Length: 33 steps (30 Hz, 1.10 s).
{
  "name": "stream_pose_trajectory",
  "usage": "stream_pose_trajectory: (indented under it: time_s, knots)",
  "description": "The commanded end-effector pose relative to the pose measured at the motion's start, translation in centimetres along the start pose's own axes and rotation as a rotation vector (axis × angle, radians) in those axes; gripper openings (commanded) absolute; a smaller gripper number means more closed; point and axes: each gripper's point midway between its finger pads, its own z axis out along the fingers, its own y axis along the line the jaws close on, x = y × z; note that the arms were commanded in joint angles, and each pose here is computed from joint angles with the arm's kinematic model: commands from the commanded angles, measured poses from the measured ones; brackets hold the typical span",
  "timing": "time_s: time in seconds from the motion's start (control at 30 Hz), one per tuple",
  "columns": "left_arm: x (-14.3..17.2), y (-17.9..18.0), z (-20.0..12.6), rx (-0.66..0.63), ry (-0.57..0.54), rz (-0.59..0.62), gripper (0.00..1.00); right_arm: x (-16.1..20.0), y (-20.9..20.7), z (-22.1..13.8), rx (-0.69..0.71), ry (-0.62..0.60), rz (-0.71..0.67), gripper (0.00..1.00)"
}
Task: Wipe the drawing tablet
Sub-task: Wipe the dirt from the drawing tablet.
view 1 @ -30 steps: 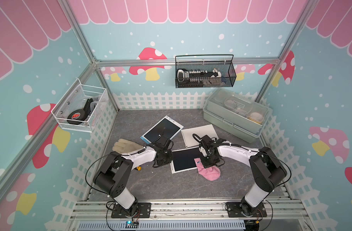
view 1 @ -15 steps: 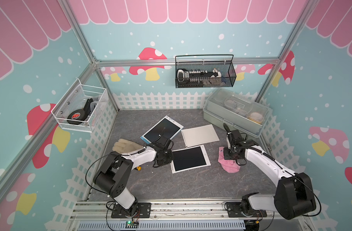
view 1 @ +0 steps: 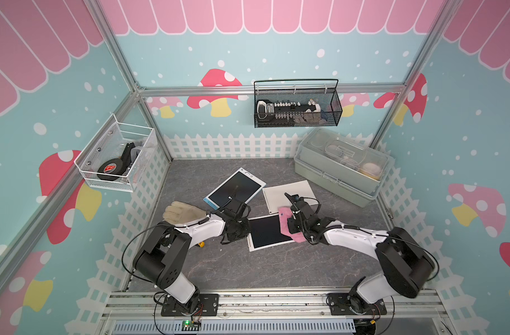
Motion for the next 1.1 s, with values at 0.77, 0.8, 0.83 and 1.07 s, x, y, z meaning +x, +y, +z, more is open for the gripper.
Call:
stream_pose_trajectory:
  time_s: [0.77,0.8,0.83,1.07]
  knots:
    - [4.8,8.1,1.7,-0.219,0.140,-0.116,0.00,-3.0,16.5,4.5,-0.472,0.041,0.044,0.00]
    - [4.8,8.1,1.7,-0.220,0.140,-0.115,0.00,-2.8,17.1,4.5,-0.475,0.056,0.041,0.00]
    - [4.7,8.0,1.7,-0.219,0.141,-0.114,0.00,-2.5,16.9,4.6,-0.459,0.069,0.057,0.00]
    - [4.5,7.8,1.7,-0.220,0.139,-0.117,0.00,0.2,6.9,3.2,-0.255,0.091,0.126,0.00]
